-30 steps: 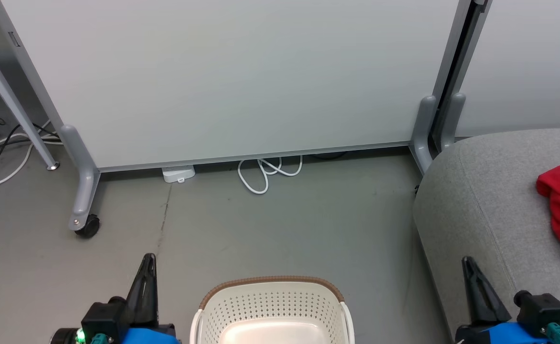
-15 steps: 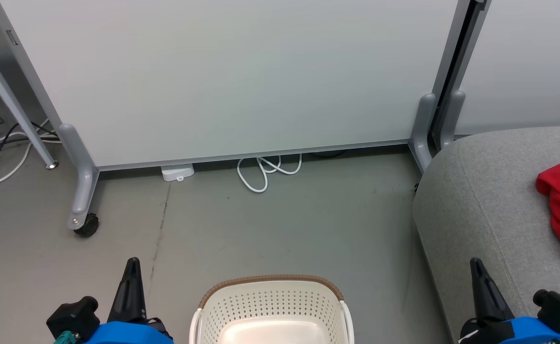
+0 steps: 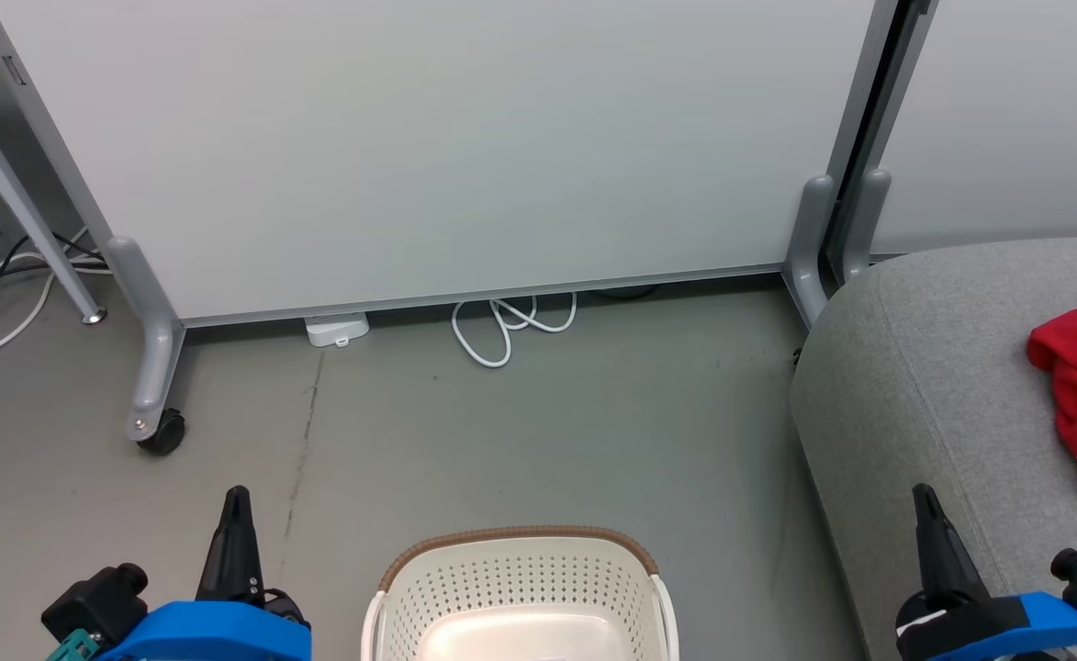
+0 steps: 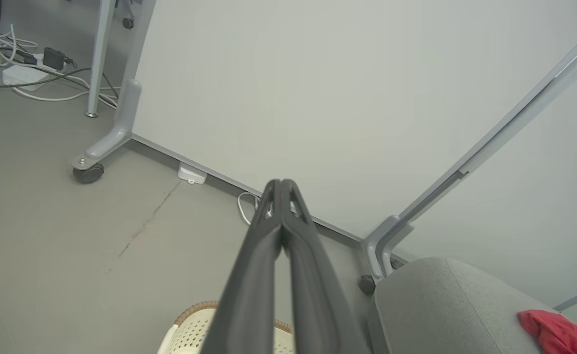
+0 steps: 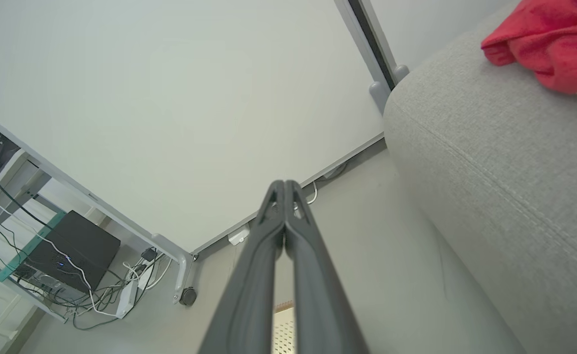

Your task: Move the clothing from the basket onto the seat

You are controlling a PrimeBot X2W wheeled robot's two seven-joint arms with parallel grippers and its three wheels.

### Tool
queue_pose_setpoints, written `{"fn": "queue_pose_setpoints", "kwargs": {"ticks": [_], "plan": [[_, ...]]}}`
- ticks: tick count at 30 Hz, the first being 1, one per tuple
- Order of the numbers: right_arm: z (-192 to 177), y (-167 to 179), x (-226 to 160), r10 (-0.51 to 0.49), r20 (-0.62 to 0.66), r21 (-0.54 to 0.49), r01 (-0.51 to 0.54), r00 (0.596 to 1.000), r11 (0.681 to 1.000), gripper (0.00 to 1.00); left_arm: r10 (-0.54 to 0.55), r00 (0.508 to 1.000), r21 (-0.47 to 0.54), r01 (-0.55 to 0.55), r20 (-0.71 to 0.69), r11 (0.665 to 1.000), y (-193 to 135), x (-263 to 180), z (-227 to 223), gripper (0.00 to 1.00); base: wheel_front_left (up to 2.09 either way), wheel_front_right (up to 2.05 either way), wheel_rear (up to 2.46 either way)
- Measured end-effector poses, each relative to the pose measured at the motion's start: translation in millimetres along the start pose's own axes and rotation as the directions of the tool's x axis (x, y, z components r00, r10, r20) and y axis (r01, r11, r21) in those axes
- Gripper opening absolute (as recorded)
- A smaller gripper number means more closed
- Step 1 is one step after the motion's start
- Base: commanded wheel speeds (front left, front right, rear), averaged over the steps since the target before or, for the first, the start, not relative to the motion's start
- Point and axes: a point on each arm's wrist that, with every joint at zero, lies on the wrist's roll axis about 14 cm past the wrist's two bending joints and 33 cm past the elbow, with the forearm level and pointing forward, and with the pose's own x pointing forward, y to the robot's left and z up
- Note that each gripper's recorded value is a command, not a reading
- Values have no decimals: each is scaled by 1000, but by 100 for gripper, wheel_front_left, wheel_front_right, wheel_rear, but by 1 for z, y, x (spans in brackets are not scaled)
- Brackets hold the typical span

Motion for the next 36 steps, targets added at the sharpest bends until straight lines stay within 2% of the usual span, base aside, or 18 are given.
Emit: {"fn": "queue_pose_setpoints", "kwargs": {"ticks": [17, 36], "plan": [[5, -1, 5, -17, -3, 229, 18, 1000, 973, 0, 13, 1000, -238, -14, -6, 971, 1, 8, 5, 0, 0, 0, 0], [10, 0, 10, -15, -4, 435, 15, 1000, 900, 0, 5, 1000, -451, -10, -11, 892, -1, 16, 10, 0, 0, 0, 0]]}}
